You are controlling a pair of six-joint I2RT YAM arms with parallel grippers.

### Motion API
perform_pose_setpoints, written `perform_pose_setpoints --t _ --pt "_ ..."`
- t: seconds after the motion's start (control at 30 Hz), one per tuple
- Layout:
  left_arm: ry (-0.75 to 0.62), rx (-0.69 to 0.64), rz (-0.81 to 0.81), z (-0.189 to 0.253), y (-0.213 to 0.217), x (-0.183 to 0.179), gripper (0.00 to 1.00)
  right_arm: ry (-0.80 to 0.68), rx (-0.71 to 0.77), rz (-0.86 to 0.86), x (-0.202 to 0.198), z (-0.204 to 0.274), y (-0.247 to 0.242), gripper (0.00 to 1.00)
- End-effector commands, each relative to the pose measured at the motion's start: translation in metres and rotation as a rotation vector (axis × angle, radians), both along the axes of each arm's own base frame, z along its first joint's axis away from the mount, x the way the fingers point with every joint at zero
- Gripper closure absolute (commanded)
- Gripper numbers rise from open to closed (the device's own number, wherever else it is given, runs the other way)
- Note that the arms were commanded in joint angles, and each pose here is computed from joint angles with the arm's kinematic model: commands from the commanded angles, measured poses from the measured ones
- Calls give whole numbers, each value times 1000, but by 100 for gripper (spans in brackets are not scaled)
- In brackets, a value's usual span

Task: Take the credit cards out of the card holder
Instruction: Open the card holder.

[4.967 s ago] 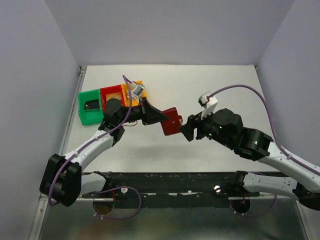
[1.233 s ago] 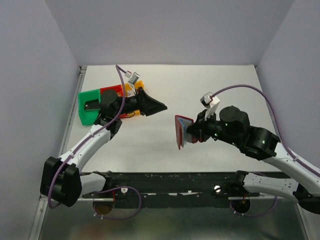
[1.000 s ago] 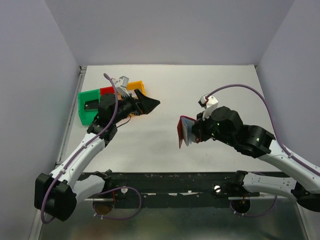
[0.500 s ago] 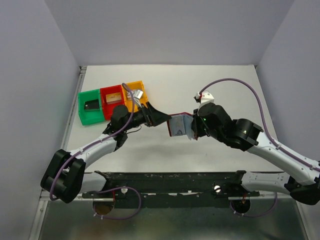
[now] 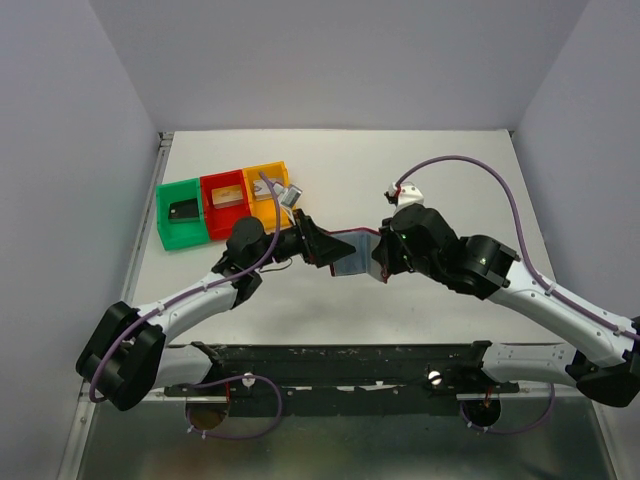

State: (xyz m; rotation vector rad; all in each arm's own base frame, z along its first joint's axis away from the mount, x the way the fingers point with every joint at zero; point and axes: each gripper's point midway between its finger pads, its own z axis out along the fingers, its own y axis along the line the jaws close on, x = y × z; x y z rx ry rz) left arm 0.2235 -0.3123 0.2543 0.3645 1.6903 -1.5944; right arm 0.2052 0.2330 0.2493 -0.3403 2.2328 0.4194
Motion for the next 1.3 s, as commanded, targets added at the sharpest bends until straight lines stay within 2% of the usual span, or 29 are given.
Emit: perform_pose_setpoints --t 0.0,0.23,0.47,0.63,0.87,1.03,1.17,1.27 --pt "-73 -19 -19 10 3 -9 12 6 96 3 0 10 7 100" --pt "-112 20 7 15 8 -10 22 11 157 12 -2 8 5 100" --pt "-162 46 26 25 16 -15 26 32 261 26 -1 6 3 100" --pt "-195 56 33 30 20 -18 38 37 351 64 -1 8 9 100" --pt "-228 62 16 35 20 -21 52 61 507 204 -15 21 28 100" --pt "-256 78 20 39 24 -24 52 67 554 237 -17 23 30 100" --pt "-290 83 27 48 29 -28 38 78 590 280 -21 24 33 100" --pt "-320 80 24 56 32 -34 33 87 637 316 -21 24 36 100"
